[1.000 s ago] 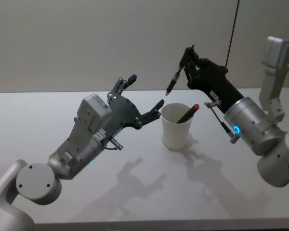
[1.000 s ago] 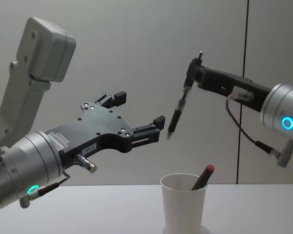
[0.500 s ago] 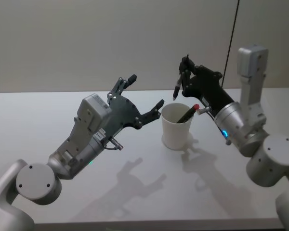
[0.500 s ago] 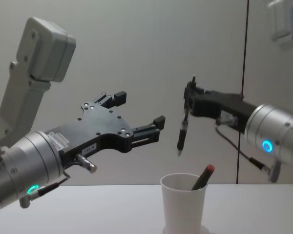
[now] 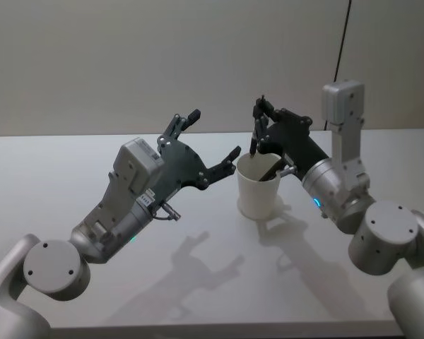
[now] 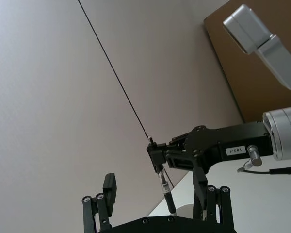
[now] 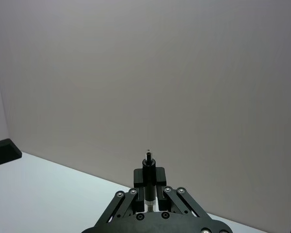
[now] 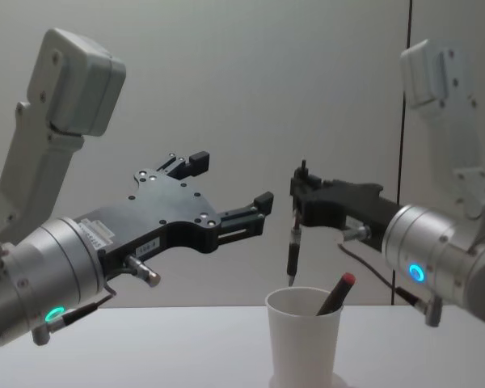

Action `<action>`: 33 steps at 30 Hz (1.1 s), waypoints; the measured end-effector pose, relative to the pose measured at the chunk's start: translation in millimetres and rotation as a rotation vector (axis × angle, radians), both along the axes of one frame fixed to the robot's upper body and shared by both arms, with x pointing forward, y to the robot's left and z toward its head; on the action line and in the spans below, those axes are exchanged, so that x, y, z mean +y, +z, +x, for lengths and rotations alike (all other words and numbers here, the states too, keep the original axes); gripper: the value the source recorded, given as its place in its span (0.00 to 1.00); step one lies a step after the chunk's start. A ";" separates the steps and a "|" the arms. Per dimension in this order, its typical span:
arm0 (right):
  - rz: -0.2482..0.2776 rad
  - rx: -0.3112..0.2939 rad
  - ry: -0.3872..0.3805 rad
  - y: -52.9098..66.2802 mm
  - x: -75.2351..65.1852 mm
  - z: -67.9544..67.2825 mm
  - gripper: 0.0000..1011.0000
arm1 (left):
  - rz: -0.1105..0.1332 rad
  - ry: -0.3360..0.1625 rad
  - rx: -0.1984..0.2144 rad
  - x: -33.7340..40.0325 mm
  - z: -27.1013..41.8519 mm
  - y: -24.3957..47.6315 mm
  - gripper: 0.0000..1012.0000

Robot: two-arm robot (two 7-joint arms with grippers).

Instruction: Place the pen into the pen holder.

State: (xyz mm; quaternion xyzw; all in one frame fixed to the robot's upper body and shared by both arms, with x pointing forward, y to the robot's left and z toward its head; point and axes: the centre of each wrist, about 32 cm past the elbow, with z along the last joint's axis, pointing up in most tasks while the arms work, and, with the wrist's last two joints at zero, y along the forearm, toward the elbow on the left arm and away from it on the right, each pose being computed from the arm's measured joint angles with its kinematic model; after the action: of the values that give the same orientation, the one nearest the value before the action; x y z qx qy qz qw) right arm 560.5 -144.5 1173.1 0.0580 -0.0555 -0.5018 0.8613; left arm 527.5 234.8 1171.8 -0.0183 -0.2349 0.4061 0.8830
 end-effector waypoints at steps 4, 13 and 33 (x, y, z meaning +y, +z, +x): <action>-0.013 0.006 0.001 -4.5 2.4 2.9 0.22 | 0.000 0.000 0.000 0.0 0.0 0.0 0.99; -0.024 0.013 0.002 -10.0 5.2 6.7 0.46 | 0.000 0.000 0.000 0.0 0.0 0.0 0.99; -0.020 0.024 0.002 -14.7 6.3 9.7 0.99 | 0.000 0.000 0.000 0.0 0.0 0.0 0.99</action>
State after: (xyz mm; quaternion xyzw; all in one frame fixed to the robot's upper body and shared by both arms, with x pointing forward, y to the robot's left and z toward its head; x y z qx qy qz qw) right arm 570.2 -138.2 1158.3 0.0435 -0.0500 -0.5010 0.8629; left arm 527.5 234.8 1171.8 -0.0183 -0.2349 0.4061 0.8829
